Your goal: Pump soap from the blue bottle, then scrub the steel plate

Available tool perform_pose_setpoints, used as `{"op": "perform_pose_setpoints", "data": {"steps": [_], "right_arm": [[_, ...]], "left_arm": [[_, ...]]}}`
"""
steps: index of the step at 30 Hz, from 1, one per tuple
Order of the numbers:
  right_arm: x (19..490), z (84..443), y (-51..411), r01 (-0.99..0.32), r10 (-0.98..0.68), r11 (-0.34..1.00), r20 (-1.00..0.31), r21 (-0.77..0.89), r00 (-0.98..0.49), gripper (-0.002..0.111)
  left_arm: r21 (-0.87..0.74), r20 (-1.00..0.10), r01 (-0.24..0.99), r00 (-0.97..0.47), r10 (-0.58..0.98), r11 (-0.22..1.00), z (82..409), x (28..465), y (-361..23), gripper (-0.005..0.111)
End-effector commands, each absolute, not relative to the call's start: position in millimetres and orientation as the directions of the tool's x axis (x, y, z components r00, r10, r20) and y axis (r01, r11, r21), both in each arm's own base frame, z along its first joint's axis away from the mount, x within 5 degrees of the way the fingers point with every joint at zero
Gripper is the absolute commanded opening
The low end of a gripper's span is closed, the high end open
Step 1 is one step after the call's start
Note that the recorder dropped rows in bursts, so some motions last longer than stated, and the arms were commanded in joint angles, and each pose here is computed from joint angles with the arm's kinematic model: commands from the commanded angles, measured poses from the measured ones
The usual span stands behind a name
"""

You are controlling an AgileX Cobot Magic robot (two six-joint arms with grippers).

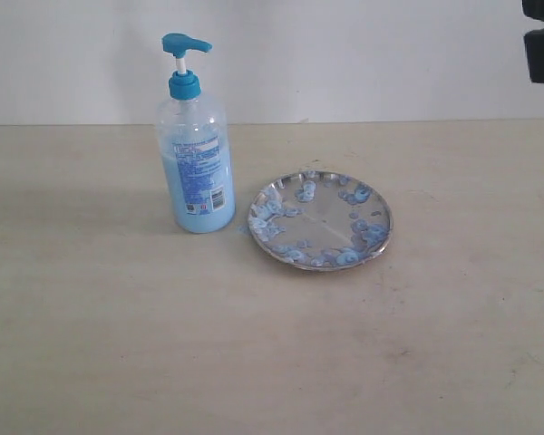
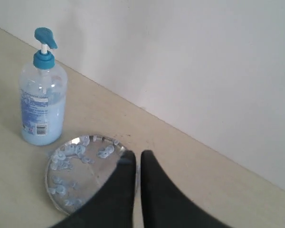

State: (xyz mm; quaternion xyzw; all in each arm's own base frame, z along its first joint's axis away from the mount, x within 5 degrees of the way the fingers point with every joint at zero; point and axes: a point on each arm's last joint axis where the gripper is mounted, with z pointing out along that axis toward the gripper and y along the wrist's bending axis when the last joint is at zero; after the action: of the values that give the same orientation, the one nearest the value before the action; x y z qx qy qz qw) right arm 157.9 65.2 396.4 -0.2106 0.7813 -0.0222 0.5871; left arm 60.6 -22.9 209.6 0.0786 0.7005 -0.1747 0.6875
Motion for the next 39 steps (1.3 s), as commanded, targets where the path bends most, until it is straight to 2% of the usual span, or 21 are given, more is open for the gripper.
{"op": "perform_pose_setpoints", "data": {"steps": [1, 5, 7, 10, 12, 14, 17, 19, 22, 24, 26, 27, 29, 30, 32, 34, 36, 38, 39], "right_arm": [[159.5, 404.5, 69.9, -0.323, -0.390, 0.882, -0.916, -0.343, -0.094, 0.000], [191.1, 406.2, 97.7, -0.348, -0.528, 0.755, -0.830, -0.555, 0.180, 0.000], [224.8, 385.8, 112.4, -0.413, -0.525, 0.728, -0.833, -0.547, 0.176, 0.000], [293.7, 335.0, 117.8, -0.452, -0.480, 0.795, -0.875, -0.405, -0.062, 0.000], [335.2, 307.5, 110.4, -0.345, -0.306, 0.918, -0.905, -0.198, -0.295, 0.000], [370.0, 278.3, 97.2, -0.157, -0.137, 0.985, -0.861, -0.068, -0.490, 0.000], [396.4, 248.0, 91.8, -0.067, -0.162, 0.986, -0.752, -0.156, -0.639, 0.000], [405.6, 237.0, 96.3, -0.121, -0.226, 0.973, -0.691, -0.198, -0.687, 0.000], [413.2, 220.1, 108.9, -0.237, -0.278, 0.960, -0.615, -0.149, -0.738, 0.000], [411.7, 209.3, 113.5, -0.295, -0.311, 0.949, -0.500, -0.114, -0.808, 0.000], [404.6, 209.4, 115.6, -0.345, -0.349, 0.936, -0.326, -0.073, -0.879, 0.000], [404.8, 212.5, 115.6, -0.349, -0.354, 0.934, -0.317, -0.074, -0.880, 0.000], [417.5, 224.5, 117.5, -0.356, -0.361, 0.930, -0.383, -0.087, -0.850, 0.000], [433.7, 221.5, 120.3, -0.340, -0.336, 0.938, -0.411, -0.065, -0.848, 0.000], [452.8, 197.8, 134.2, -0.355, -0.327, 0.935, -0.338, 0.022, -0.882, 0.000], [447.6, 184.0, 151.1, -0.448, -0.420, 0.867, -0.166, 0.218, -0.892, 0.000], [449.8, 178.2, 143.1, -0.461, -0.445, 0.876, -0.127, 0.144, -0.886, 0.000], [456.5, 177.8, 119.4, -0.425, -0.428, 0.904, -0.087, -0.055, -0.900, 0.000], [474.6, 179.1, 115.4, -0.341, -0.355, 0.935, -0.262, -0.098, -0.898, 0.000]], "left_arm": [[-0.158, -0.987, 0.347, -0.056, -0.148, 0.924, 208.1, 60.2, -22.6, 0.004], [-0.157, -0.988, 0.347, -0.055, -0.147, 0.925, 208.1, 60.2, -22.6, 0.004], [-0.157, -0.988, 0.347, -0.055, -0.147, 0.925, 208.1, 60.2, -22.6, 0.004], [-0.154, -0.987, 0.348, -0.020, -0.157, 0.925, 210.2, 56.9, -21.0, 0.004], [-0.154, -0.984, 0.304, 0.037, -0.173, 0.940, 213.2, 53.7, -16.5, 0.004], [-0.154, -0.984, 0.194, 0.056, -0.167, 0.969, 213.2, 55.2, -10.3, 0.004], [-0.153, -0.982, 0.035, 0.103, -0.156, 0.988, 215.0, 56.0, -1.0, 0.004], [-0.153, -0.982, -0.073, 0.119, -0.144, 0.986, 215.0, 55.7, 5.0, 0.004], [-0.153, -0.982, -0.182, 0.134, -0.130, 0.971, 215.0, 54.8, 11.2, 0.004], [-0.153, -0.982, -0.228, 0.141, -0.123, 0.961, 215.0, 54.2, 13.8, 0.004], [-0.153, -0.982, -0.283, 0.148, -0.115, 0.947, 215.1, 53.3, 16.9, 0.004], [-0.153, -0.982, -0.295, 0.149, -0.113, 0.943, 215.1, 53.1, 17.6, 0.004], [-0.153, -0.983, -0.312, 0.149, -0.111, 0.937, 214.9, 52.8, 18.6, 0.004], [-0.153, -0.982, -0.313, 0.152, -0.110, 0.937, 215.1, 52.8, 18.6, 0.004], [-0.153, -0.982, -0.313, 0.152, -0.110, 0.937, 215.1, 52.8, 18.6, 0.004], [-0.153, -0.982, -0.313, 0.152, -0.110, 0.937, 215.1, 52.8, 18.6, 0.004], [-0.153, -0.982, -0.313, 0.152, -0.110, 0.937, 215.1, 52.8, 18.6, 0.004], [-0.153, -0.982, -0.313, 0.152, -0.110, 0.937, 215.1, 52.8, 18.6, 0.004], [-0.153, -0.982, -0.313, 0.152, -0.110, 0.937, 215.1, 52.8, 18.6, 0.004]]}}
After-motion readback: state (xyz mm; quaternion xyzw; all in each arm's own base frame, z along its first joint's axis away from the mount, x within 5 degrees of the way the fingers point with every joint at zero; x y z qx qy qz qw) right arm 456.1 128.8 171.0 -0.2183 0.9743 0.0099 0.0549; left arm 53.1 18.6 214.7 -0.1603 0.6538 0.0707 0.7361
